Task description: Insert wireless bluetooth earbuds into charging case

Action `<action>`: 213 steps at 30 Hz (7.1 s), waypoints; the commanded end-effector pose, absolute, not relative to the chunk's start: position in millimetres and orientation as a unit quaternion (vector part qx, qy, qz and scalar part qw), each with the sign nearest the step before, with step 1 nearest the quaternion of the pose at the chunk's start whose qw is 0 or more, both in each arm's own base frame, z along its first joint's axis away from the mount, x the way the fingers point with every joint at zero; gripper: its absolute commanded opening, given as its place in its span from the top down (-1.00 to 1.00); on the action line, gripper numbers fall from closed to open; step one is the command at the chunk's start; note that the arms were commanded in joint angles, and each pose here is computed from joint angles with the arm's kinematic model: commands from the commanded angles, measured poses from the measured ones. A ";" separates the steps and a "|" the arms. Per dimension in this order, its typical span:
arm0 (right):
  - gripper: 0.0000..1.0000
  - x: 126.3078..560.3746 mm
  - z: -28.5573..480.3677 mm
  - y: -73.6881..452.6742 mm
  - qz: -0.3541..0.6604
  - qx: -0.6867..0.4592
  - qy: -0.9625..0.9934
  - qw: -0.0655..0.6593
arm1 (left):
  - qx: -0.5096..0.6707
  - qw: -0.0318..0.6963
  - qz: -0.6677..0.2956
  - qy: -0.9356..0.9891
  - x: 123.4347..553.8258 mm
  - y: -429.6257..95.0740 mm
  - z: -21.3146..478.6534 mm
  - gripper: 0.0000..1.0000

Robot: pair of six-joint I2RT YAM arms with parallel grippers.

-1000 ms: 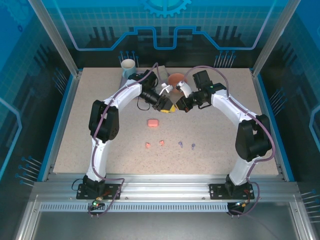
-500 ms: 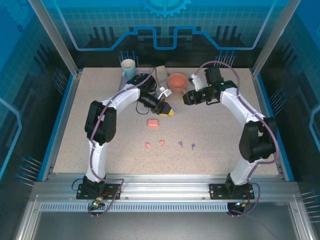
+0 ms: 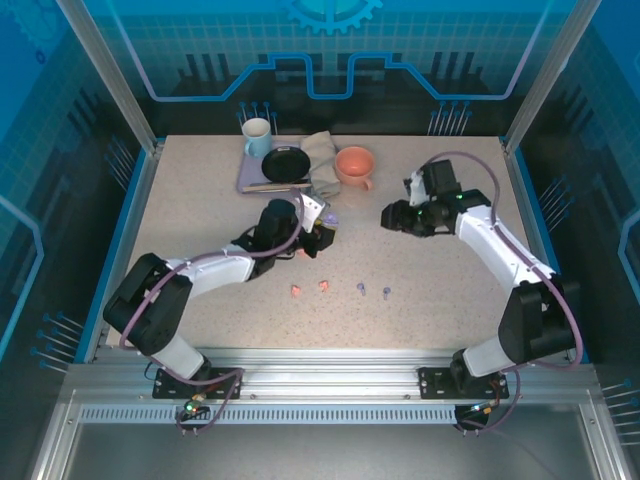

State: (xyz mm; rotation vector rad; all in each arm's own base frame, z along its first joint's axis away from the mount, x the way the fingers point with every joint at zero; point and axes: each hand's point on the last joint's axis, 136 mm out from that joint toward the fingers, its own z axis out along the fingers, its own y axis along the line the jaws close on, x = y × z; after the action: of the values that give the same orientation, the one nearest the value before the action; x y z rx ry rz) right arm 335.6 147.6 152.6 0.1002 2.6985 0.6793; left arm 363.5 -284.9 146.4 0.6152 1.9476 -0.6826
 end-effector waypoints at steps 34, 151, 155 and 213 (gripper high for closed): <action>0.03 274.2 96.0 190.8 0.118 0.004 0.984 0.136 | 0.273 0.692 -0.269 0.612 327.7 -289.6 219.3 1.00; 0.72 247.1 29.6 195.1 0.049 -0.036 0.994 0.087 | 0.338 0.633 -0.390 0.577 294.3 -298.4 257.6 1.00; 0.73 246.2 27.4 195.9 0.035 -0.049 0.996 0.068 | 0.337 0.631 -0.390 0.579 293.3 -297.8 257.9 1.00; 0.34 257.4 9.4 198.6 -0.011 0.079 0.996 0.027 | 0.333 0.641 -0.389 0.571 294.0 -296.7 263.0 1.00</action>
State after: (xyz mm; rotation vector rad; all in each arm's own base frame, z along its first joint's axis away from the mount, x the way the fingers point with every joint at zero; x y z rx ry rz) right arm 258.1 204.5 12.7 0.1673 3.0737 0.0235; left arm 296.5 -295.5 237.4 0.7557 1.3911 -0.8827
